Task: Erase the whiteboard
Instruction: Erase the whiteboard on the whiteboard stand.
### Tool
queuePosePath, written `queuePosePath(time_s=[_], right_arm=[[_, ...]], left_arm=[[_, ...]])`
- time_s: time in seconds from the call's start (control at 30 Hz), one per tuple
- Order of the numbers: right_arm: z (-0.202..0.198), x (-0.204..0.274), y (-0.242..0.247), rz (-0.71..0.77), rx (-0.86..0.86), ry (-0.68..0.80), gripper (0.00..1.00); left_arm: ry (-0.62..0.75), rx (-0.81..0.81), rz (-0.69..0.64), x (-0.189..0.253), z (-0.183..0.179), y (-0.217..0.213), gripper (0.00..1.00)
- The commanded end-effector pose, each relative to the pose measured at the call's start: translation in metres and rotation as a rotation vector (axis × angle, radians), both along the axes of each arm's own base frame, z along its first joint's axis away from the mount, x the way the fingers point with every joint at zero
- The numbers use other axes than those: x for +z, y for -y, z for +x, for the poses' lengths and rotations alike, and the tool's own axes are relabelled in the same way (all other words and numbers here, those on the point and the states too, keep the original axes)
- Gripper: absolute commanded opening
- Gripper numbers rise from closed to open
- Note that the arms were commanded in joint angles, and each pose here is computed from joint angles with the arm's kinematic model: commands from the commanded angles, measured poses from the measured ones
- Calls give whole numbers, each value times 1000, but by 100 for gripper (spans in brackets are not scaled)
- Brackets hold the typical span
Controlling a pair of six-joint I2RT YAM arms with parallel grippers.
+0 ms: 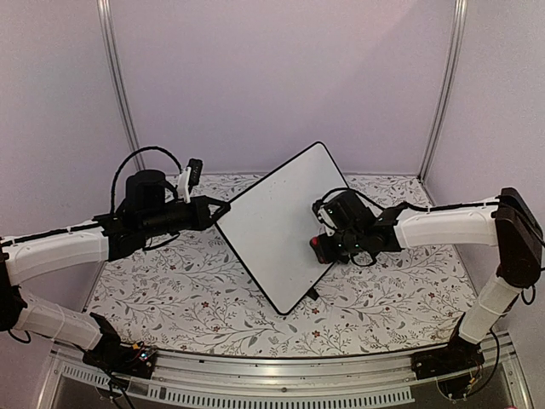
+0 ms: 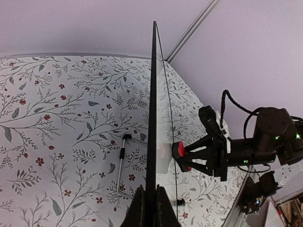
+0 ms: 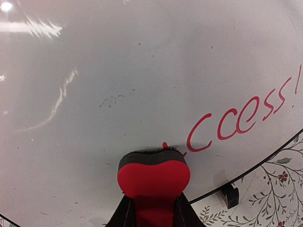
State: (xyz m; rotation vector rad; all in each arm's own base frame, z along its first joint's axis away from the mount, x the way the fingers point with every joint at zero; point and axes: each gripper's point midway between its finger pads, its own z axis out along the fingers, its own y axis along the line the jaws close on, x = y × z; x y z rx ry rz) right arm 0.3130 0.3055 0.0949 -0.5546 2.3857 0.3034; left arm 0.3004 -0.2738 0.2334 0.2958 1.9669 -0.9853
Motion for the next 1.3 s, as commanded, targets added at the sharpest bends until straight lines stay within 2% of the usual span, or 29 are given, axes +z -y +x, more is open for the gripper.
queuePosePath(time_s=[0.0, 0.27, 0.53, 0.7, 0.93, 1.27], right_arm=[[16, 7, -5, -5, -24, 54, 23], [14, 5, 9, -23, -62, 61, 23], [-2, -27, 29, -82, -67, 4, 23], [-9, -38, 45, -69, -88, -16, 23], [-4, -25, 34, -24, -52, 12, 23], [25, 5, 6, -17, -11, 91, 23]], left_arm=[[54, -121, 37, 0, -16, 15, 0], [57, -121, 34, 1, -16, 15, 0], [59, -121, 33, 2, -16, 14, 0], [57, -121, 32, 2, -16, 14, 0], [55, -122, 34, 0, -16, 15, 0], [54, -119, 37, 0, -15, 15, 0]])
